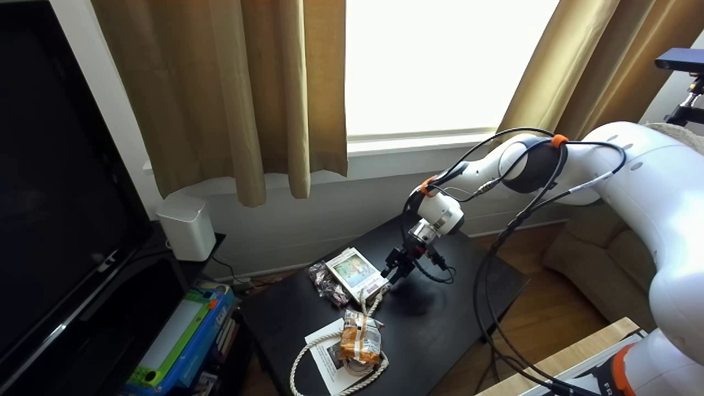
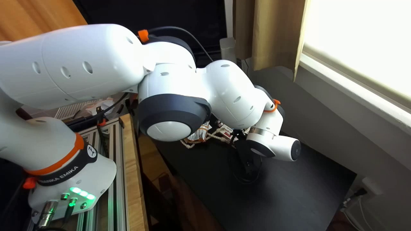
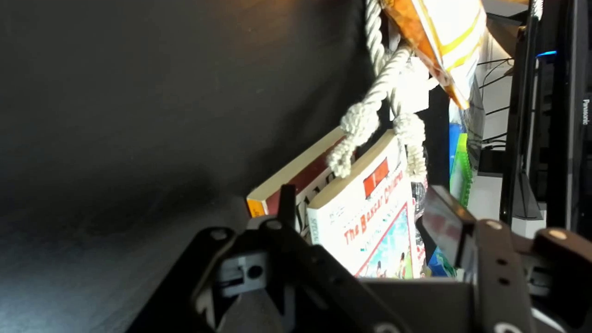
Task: Move one book to the right
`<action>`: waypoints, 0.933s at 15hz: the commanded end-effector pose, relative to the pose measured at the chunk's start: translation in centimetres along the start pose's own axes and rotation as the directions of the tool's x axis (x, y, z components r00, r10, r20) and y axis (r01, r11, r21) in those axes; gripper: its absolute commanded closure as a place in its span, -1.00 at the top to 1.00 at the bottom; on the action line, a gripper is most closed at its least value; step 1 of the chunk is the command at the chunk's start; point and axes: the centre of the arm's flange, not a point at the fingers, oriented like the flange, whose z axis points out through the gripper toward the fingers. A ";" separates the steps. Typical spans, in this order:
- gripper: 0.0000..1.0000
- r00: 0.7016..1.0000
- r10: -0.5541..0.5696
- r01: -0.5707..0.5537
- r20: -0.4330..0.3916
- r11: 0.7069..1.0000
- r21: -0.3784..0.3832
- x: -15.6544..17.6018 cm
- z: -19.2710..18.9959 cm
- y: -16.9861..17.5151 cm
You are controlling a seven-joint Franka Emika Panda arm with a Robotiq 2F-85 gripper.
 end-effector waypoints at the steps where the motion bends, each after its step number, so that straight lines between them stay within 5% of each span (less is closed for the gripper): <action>1: 0.31 1.000 -0.006 0.007 -0.019 0.998 0.054 1.8 1.3 2.7; 8: 0.36 1.000 0.004 -0.002 -0.025 0.996 0.093 1.9 1.6 3.2; 11: 0.82 1.000 0.012 -0.010 -0.021 0.996 0.091 1.6 1.4 3.4; 12: 0.74 1.000 0.014 -0.012 -0.021 0.996 0.091 1.6 1.3 3.5; 14: 0.94 1.000 0.013 -0.011 -0.023 0.996 0.090 1.7 1.3 3.7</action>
